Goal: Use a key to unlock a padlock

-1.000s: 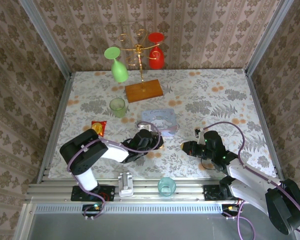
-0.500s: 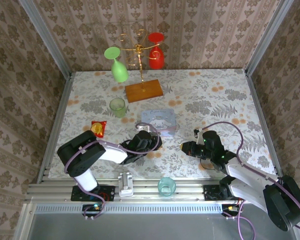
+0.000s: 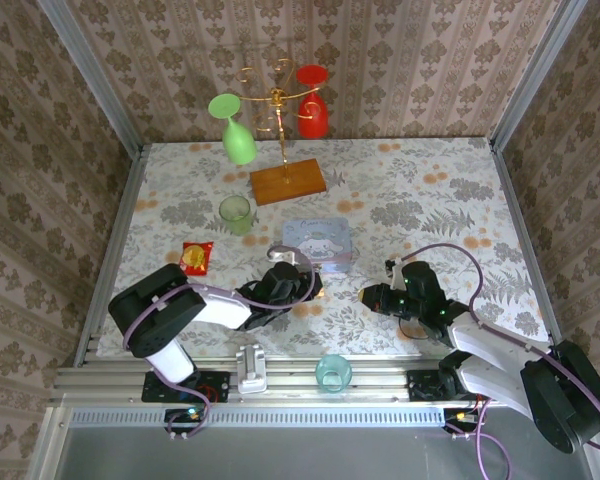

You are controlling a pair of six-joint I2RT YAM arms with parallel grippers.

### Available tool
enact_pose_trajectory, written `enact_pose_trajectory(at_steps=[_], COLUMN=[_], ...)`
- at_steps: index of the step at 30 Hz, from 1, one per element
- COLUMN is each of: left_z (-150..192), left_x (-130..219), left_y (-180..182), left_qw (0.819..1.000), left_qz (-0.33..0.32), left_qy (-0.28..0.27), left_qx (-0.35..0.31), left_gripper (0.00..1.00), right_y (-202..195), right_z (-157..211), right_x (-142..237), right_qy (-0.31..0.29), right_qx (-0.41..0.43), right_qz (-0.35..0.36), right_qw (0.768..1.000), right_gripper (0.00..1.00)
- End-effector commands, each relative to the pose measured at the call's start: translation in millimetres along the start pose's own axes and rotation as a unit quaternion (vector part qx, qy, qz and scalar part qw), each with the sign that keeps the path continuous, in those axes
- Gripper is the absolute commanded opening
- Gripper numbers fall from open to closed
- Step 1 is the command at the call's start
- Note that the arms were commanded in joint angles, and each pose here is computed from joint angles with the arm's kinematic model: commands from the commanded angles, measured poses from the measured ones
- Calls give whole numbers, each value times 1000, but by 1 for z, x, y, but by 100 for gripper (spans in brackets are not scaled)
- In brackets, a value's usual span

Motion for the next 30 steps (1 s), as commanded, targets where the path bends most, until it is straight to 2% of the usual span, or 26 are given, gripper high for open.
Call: enact_pose_trajectory(at_steps=[1, 9, 13, 16, 23, 28, 30], left_z=[-2, 1, 3, 4, 3, 0, -1], left_x=[2, -6, -6, -7, -12, -12, -12], left_y=[2, 1, 2, 4, -2, -4, -6], left_qw=[1000, 1000, 1000, 1000, 1000, 1000, 999], left_qz=[-5, 11, 5, 6, 23, 22, 30], left_qy=[-6, 1, 7, 10, 11, 17, 19], left_qx=[-2, 8, 4, 4, 2, -3, -1], left_gripper=[25, 20, 24, 20, 19, 14, 8], right_y=[8, 7, 5, 5, 4, 3, 2], right_z=[-8, -6, -5, -5, -5, -4, -2], right_x=[-1, -1, 0, 0, 0, 0, 0], right_qy=[-14, -14, -16, -17, -16, -16, -16], right_qx=[9, 10, 9, 9, 8, 6, 2], right_qz=[-9, -7, -3, -3, 0, 1, 0], right_qw=[1000, 1000, 1000, 1000, 1000, 1000, 1000], right_gripper=[0, 0, 0, 0, 0, 0, 0])
Point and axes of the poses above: each hand's point on the last joint's axis, 136 mm out from that joint toward the fingers, its own x axis back along the fingers, its own y axis along the line the jaws close on, z = x × y, the point moved 6 cm from there along x, back along the fingers, and after that the axes turned 4 degrees about -x, right-handed, at the moved point
